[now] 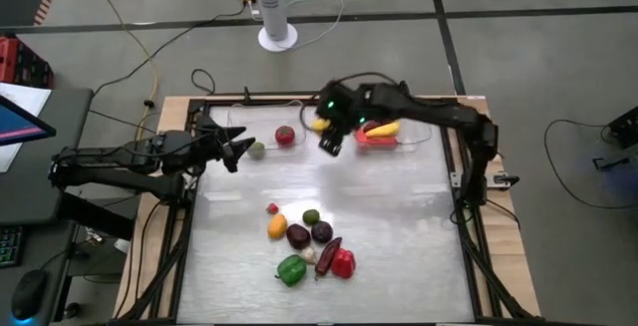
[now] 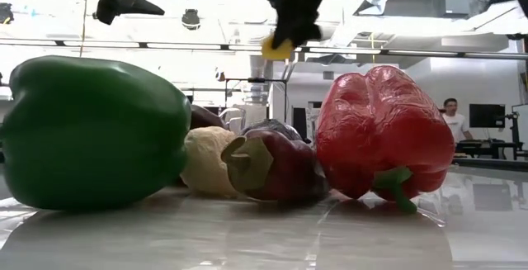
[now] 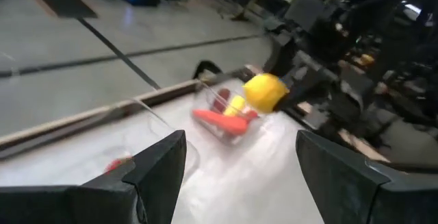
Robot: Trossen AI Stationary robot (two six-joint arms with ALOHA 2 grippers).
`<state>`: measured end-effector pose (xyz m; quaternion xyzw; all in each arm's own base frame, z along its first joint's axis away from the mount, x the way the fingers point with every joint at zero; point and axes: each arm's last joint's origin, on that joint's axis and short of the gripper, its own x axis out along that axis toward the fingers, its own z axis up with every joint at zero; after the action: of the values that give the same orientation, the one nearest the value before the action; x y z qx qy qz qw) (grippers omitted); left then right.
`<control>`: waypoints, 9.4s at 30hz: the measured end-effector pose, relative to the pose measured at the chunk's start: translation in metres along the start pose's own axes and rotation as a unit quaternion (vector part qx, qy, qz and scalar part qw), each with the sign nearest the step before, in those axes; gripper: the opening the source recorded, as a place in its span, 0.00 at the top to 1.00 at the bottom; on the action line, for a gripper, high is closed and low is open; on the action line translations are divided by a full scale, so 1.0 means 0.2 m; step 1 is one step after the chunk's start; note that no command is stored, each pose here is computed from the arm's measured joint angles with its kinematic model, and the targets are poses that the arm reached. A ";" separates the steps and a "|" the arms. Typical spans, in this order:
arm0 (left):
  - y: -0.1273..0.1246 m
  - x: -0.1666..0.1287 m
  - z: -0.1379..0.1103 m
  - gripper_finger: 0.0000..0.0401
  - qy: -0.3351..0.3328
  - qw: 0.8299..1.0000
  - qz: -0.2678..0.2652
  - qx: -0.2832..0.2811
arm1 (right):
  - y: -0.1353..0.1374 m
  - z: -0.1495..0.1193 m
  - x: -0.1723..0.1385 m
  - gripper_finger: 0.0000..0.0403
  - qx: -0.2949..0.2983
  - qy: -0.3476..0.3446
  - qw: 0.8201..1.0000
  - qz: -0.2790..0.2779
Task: Sort produce into baskets
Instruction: Put the yellow lemon into the left transparent bin, then put the orange tomato into the left transparent bin, then put the dark red apple into the left transparent bin
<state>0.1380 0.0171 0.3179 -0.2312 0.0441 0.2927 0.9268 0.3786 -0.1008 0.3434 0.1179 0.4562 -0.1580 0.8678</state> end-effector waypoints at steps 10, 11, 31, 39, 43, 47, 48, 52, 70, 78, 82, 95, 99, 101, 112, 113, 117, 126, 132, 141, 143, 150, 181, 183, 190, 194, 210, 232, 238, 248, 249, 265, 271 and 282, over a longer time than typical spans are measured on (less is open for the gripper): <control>0.01 0.01 0.04 0.34 -0.053 0.997 0.045 0.040 | -0.18 -0.05 -0.11 0.45 0.040 0.040 0.998 -0.041; 0.01 0.01 0.04 0.34 -0.054 0.997 0.043 0.036 | -0.19 -0.04 -0.10 0.44 0.042 0.037 0.998 -0.038; -0.02 0.01 0.01 0.34 0.023 0.998 -0.059 -0.015 | -0.05 0.17 0.70 0.35 0.061 -0.129 0.989 0.043; 0.00 0.05 -0.11 0.34 0.171 0.983 -0.066 -0.011 | -0.12 0.14 0.69 0.27 0.114 -0.051 0.986 0.113; -0.02 0.10 -0.18 0.34 0.256 0.962 -0.093 0.001 | -0.14 0.18 0.52 0.27 0.109 -0.072 0.985 0.108; -0.05 0.17 -0.27 0.34 0.330 0.936 -0.120 0.037 | -0.13 0.20 0.29 0.27 0.094 -0.098 0.985 0.108; -0.06 0.19 -0.29 0.34 0.347 0.929 -0.122 0.047 | -0.11 0.19 0.24 0.27 0.088 -0.099 0.986 0.106; -0.09 0.27 -0.39 0.34 0.397 0.907 -0.115 0.077 | -0.03 0.16 0.01 0.27 0.060 -0.114 0.989 0.074; -0.10 0.54 -0.75 0.34 0.480 0.830 -0.113 0.262 | 0.10 0.07 -0.24 0.28 0.010 -0.128 0.991 -0.038; -0.12 0.57 -0.76 0.41 0.458 0.831 -0.143 0.281 | 0.13 0.07 -0.23 0.28 0.003 -0.125 0.992 -0.034; -0.12 0.57 -0.76 0.51 0.462 0.831 -0.138 0.276 | 0.13 0.07 -0.23 0.28 0.003 -0.125 0.992 -0.034; -0.11 0.55 -0.77 0.57 0.475 0.818 -0.123 0.300 | 0.13 0.07 -0.23 0.28 0.001 -0.125 0.992 -0.033; -0.10 0.54 -0.78 0.47 0.471 0.820 -0.117 0.303 | 0.14 0.07 -0.23 0.28 0.000 -0.125 0.992 -0.031; -0.08 0.53 -0.80 0.42 0.484 0.815 -0.117 0.294 | 0.15 0.06 -0.23 0.28 -0.002 -0.125 0.992 -0.030; -0.06 0.53 -0.84 0.36 0.481 0.821 -0.108 0.286 | 0.15 0.07 -0.23 0.28 -0.001 -0.127 0.991 -0.030; -0.06 0.53 -0.84 0.36 0.479 0.823 -0.109 0.287 | 0.15 0.07 -0.23 0.28 0.000 -0.127 0.991 -0.030; -0.06 0.53 -0.83 0.42 0.474 0.819 -0.114 0.301 | 0.15 0.07 -0.23 0.28 0.002 -0.127 0.991 -0.029; -0.06 0.53 -0.83 0.66 0.474 0.818 -0.116 0.305 | 0.15 0.07 -0.23 0.28 0.008 -0.127 0.991 -0.029; -0.05 0.53 -0.83 0.76 0.477 0.821 -0.110 0.293 | 0.15 0.07 -0.23 0.28 0.015 -0.130 0.991 -0.028; -0.06 0.55 -0.70 0.81 0.511 0.812 -0.104 0.261 | 0.15 0.06 -0.23 0.28 0.025 -0.126 0.991 -0.028; -0.08 0.55 -0.61 0.81 0.494 0.819 -0.100 0.274 | 0.13 0.07 -0.23 0.28 0.028 -0.125 0.991 -0.030; -0.08 0.57 -0.23 0.82 0.333 0.889 0.039 0.313 | 0.13 0.06 -0.23 0.28 0.040 -0.123 0.991 -0.030; 0.08 0.58 -0.01 0.38 0.422 0.891 -0.147 0.080 | 0.13 0.01 -0.35 0.28 0.109 -0.131 0.982 -0.082; 0.02 0.54 -0.08 0.39 0.456 0.866 -0.178 0.105 | 0.12 0.01 -0.35 0.28 0.122 -0.132 0.980 -0.081; -0.14 0.46 -0.36 0.43 0.496 0.821 -0.241 0.148 | 0.12 -0.01 -0.30 0.28 0.151 -0.131 0.975 -0.092; -0.23 0.46 -0.44 0.43 0.448 0.844 -0.252 0.154 | 0.12 -0.01 -0.29 0.28 0.150 -0.132 0.976 -0.090; -0.63 0.64 -0.67 0.32 0.428 0.813 -0.327 0.219 | 0.03 -0.26 -0.80 0.28 0.100 -0.119 0.976 -0.154; -0.63 0.75 -0.83 0.21 0.434 0.734 -0.372 0.367 | 0.10 -0.41 -0.94 0.28 0.105 -0.125 0.968 -0.189; -0.62 0.77 -0.87 0.22 0.443 0.720 -0.364 0.390 | 0.11 -0.41 -0.94 0.28 0.105 -0.126 0.969 -0.187; -0.60 0.79 -1.01 0.22 0.478 0.701 -0.345 0.402 | 0.13 -0.42 -0.95 0.28 0.102 -0.128 0.969 -0.183; -0.60 0.78 -1.02 0.23 0.482 0.699 -0.342 0.402 | 0.13 -0.42 -0.95 0.28 0.102 -0.128 0.969 -0.183; -0.48 0.82 -0.90 0.36 0.511 0.721 -0.237 0.403 | 0.13 -0.40 -0.95 0.28 0.109 -0.145 0.966 -0.183; -0.36 0.84 -0.56 0.36 0.455 0.789 -0.180 0.372 | 0.13 -0.39 -0.95 0.28 0.117 -0.153 0.964 -0.183; 0.12 0.87 0.00 0.35 0.332 0.904 -0.006 0.267 | 0.15 -0.39 -0.96 0.28 0.125 -0.172 0.958 -0.191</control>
<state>0.2680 0.1257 0.2708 -0.0589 0.4246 0.1705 0.8872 0.2292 -0.0135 0.4601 0.1070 0.2908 -0.3944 0.8651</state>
